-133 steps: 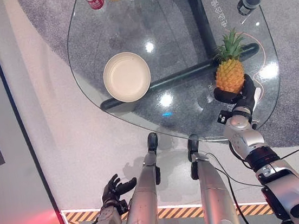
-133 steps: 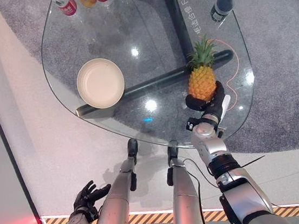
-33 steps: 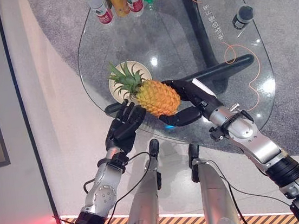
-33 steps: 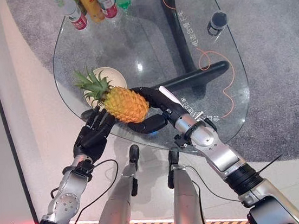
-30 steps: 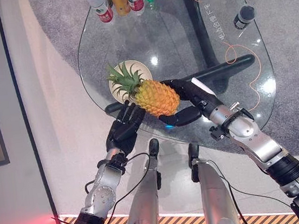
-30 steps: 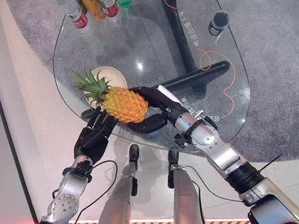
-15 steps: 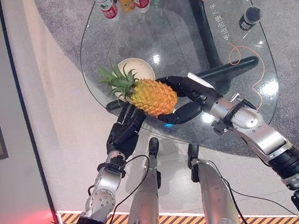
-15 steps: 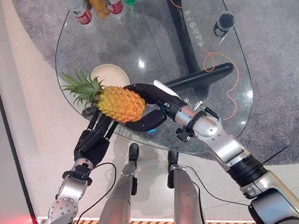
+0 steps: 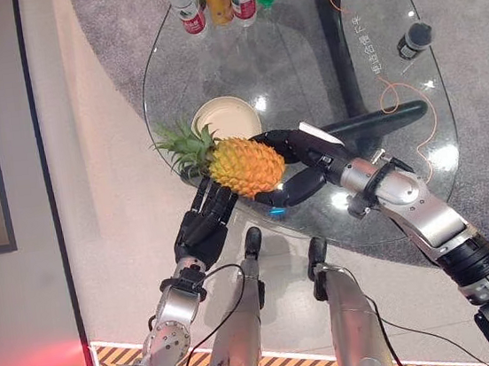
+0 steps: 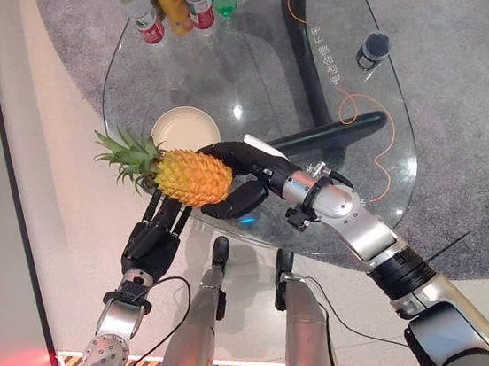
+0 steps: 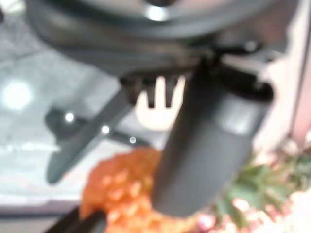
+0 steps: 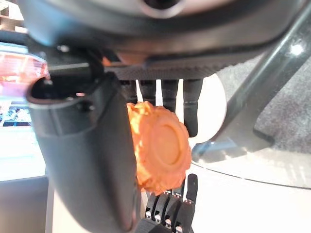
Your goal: Pick up the fruit to the plate
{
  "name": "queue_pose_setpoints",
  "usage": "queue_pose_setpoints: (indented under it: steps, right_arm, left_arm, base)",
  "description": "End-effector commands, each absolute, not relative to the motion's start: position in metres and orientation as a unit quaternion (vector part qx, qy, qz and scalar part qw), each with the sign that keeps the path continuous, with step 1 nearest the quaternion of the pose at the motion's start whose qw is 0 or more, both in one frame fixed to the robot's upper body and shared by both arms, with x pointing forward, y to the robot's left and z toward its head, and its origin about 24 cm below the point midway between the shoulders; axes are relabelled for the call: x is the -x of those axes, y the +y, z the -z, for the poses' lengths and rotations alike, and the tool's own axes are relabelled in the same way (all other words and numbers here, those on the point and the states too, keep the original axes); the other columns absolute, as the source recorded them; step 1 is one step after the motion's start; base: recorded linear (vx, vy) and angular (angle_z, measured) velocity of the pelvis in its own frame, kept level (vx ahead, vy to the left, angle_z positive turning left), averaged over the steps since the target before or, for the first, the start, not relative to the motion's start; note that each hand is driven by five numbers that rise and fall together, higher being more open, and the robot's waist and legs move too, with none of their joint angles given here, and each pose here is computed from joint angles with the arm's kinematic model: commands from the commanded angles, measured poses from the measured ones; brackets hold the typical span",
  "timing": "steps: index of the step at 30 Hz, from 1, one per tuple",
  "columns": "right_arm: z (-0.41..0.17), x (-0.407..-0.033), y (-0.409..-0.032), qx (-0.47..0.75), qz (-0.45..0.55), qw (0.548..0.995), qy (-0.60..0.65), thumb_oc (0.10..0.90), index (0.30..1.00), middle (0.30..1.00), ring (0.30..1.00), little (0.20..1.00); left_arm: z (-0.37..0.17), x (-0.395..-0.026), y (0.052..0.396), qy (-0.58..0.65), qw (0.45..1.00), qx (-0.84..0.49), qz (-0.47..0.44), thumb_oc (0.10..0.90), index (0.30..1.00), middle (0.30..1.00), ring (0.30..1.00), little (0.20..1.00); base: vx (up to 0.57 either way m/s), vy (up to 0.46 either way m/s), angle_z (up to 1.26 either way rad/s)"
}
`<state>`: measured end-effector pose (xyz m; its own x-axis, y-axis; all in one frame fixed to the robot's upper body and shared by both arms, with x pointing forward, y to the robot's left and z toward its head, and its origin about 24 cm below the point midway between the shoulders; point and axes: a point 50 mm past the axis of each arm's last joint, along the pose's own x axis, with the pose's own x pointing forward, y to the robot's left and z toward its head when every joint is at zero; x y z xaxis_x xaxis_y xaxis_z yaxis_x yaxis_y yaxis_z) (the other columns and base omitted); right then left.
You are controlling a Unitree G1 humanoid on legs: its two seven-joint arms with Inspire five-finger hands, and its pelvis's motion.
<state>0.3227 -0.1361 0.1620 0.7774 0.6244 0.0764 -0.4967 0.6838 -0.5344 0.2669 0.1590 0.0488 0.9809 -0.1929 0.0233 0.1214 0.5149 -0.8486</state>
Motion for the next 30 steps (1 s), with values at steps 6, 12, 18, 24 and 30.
queue_pose_setpoints:
  steps: [6, 12, 18, 24, 30]
  right_arm:
    - [-0.203, -0.281, -0.093, 0.111, -0.309, 0.879, -0.345, 0.1, 0.3, 0.3, 0.3, 0.2]
    - [-0.212, -0.278, -0.107, 0.047, -0.215, 0.894, -0.39, 0.1, 0.3, 0.3, 0.3, 0.2]
    - [-0.212, -0.275, -0.113, 0.037, -0.188, 0.898, -0.395, 0.1, 0.3, 0.3, 0.3, 0.2]
    - [-0.205, -0.274, -0.108, 0.062, -0.224, 0.899, -0.371, 0.1, 0.3, 0.3, 0.3, 0.2]
    - [-0.201, -0.275, -0.103, 0.082, -0.249, 0.898, -0.354, 0.1, 0.3, 0.3, 0.3, 0.2]
  left_arm:
    - [-0.142, -0.282, 0.143, -0.162, 0.82, 0.508, 0.208, 0.8, 0.9, 0.9, 0.9, 0.9]
    - [-0.141, -0.281, 0.143, -0.167, 0.817, 0.514, 0.2, 0.8, 0.9, 0.9, 0.9, 0.9]
    - [-0.141, -0.28, 0.145, -0.168, 0.816, 0.518, 0.195, 0.8, 0.9, 0.9, 0.9, 0.9]
    - [-0.138, -0.278, 0.149, -0.167, 0.816, 0.518, 0.196, 0.8, 0.9, 0.9, 0.9, 0.9]
    - [-0.14, -0.278, 0.149, -0.17, 0.816, 0.516, 0.196, 0.8, 0.9, 0.9, 0.9, 0.9]
  base:
    - [0.0, 0.0, 0.0]
    - [0.0, 0.0, 0.0]
    - [0.0, 0.003, -0.01]
    - [0.0, 0.0, 0.0]
    - [0.0, 0.0, 0.0]
